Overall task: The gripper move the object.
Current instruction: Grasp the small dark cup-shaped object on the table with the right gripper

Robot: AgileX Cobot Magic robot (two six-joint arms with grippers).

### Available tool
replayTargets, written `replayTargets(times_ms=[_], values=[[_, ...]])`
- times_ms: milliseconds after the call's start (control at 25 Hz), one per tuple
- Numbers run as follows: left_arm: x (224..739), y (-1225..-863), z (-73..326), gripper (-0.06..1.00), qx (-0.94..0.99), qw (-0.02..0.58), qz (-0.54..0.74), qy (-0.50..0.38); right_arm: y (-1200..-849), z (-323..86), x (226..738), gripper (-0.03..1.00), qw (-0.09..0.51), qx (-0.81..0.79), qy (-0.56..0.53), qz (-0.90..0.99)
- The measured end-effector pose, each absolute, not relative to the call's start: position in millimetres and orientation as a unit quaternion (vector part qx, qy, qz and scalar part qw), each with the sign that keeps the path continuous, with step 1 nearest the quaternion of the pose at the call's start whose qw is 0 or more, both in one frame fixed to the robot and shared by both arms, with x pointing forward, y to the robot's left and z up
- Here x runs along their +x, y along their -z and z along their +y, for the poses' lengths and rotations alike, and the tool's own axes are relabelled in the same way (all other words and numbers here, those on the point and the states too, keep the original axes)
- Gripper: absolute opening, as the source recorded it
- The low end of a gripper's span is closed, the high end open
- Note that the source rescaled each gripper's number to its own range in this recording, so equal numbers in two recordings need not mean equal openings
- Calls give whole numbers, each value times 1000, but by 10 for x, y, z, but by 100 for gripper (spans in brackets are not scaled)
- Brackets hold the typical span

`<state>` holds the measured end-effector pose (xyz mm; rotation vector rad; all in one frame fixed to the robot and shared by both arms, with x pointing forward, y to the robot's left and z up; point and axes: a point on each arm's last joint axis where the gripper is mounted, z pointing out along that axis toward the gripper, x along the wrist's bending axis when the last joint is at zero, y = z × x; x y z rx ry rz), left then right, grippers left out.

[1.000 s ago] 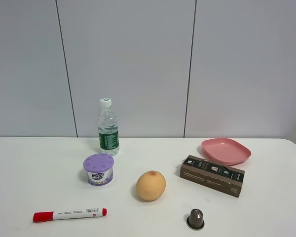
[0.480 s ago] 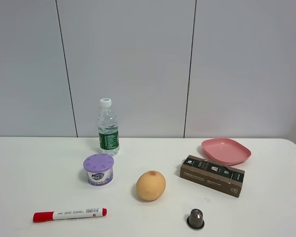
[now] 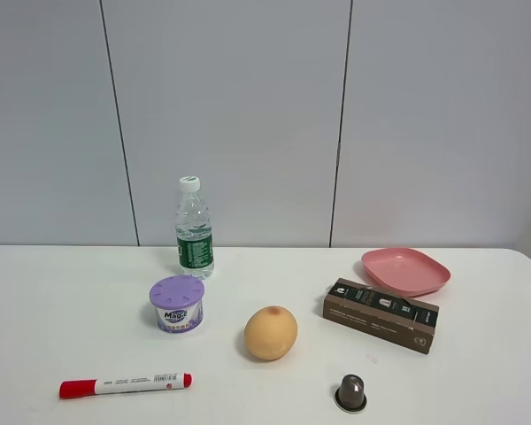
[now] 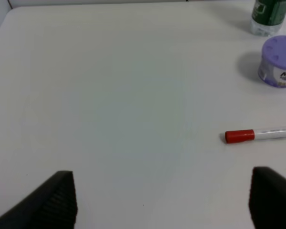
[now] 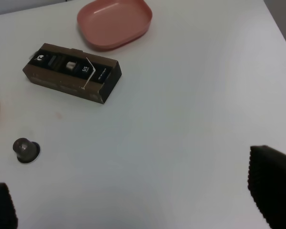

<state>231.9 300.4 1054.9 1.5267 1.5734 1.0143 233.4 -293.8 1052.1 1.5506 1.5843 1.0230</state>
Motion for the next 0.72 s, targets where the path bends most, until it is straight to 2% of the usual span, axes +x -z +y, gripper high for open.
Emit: replayTargets(times_ms=[480,720], values=[[2319,-10549,3004,100,591,355,609,-393,-10547,-2908,2346,100,326,597,-403,611],[2319,-10549,3004,100,591,355,609,-393,-11040,-2905,2651,100,317,588,-363,650]])
